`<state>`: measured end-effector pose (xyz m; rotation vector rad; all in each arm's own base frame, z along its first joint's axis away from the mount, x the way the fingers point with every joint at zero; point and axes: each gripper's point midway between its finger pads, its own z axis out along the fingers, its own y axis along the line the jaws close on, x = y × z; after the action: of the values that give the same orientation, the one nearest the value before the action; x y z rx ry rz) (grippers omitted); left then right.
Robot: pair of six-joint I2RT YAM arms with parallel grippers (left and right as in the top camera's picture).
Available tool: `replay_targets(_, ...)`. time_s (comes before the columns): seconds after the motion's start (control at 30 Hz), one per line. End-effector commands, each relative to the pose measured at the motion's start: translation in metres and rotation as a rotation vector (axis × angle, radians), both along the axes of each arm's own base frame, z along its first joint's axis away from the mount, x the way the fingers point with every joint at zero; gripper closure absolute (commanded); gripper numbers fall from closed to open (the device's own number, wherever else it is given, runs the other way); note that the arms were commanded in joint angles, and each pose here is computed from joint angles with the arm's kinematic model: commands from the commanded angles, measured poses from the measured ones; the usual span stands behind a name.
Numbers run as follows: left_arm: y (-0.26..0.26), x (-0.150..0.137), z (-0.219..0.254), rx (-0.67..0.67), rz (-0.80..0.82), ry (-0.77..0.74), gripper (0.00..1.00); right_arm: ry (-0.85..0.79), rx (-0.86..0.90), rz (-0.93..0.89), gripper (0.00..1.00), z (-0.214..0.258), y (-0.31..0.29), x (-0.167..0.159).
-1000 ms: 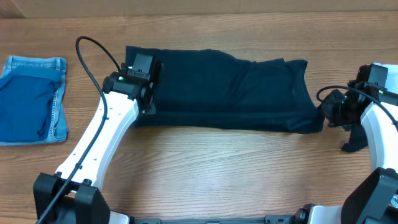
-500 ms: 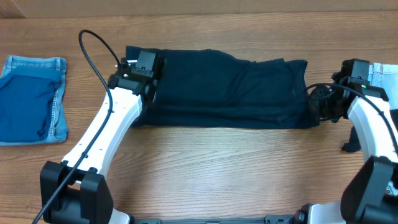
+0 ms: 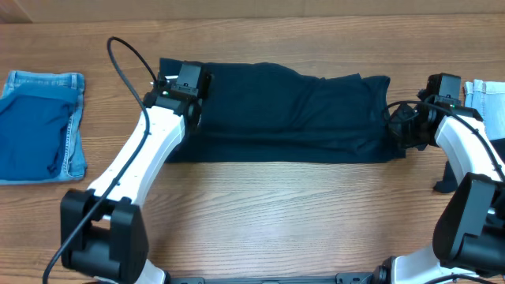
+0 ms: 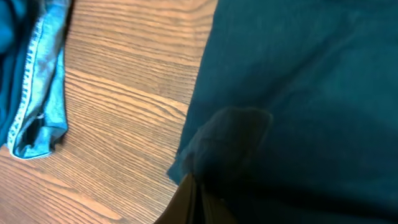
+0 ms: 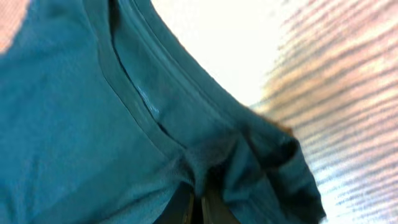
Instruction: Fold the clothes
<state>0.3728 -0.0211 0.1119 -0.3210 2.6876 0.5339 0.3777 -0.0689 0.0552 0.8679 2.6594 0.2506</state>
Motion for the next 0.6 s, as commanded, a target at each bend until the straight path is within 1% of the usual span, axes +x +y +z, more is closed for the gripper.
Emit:
replay_targets(0.0,0.001,0.002,-0.022,0.005,0.019,0.051,0.96,-0.057,-0.024,-0.004,0.96,0.009,-0.005,0.014)
replay_targets(0.1,0.001,0.001,-0.035,0.014,0.019,0.083,0.96,-0.096,-0.033,-0.005,0.95,0.013,-0.007,0.023)
replay_targets(0.17,0.000,0.002,-0.040,0.017,0.019,0.092,0.96,-0.112,-0.036,-0.008,0.89,0.015,-0.008,0.026)
replay_targets(0.23,-0.001,0.006,-0.043,0.014,0.019,0.084,0.96,-0.122,-0.038,-0.008,0.88,0.016,-0.008,0.029)
replay_targets(0.43,-0.003,0.017,-0.041,0.004,0.019,0.035,0.95,-0.123,-0.038,-0.008,0.87,0.014,-0.009,0.030)
replay_targets(0.57,-0.004,0.023,-0.039,0.002,0.021,0.002,0.86,-0.124,-0.039,-0.007,0.87,0.014,-0.009,0.030)
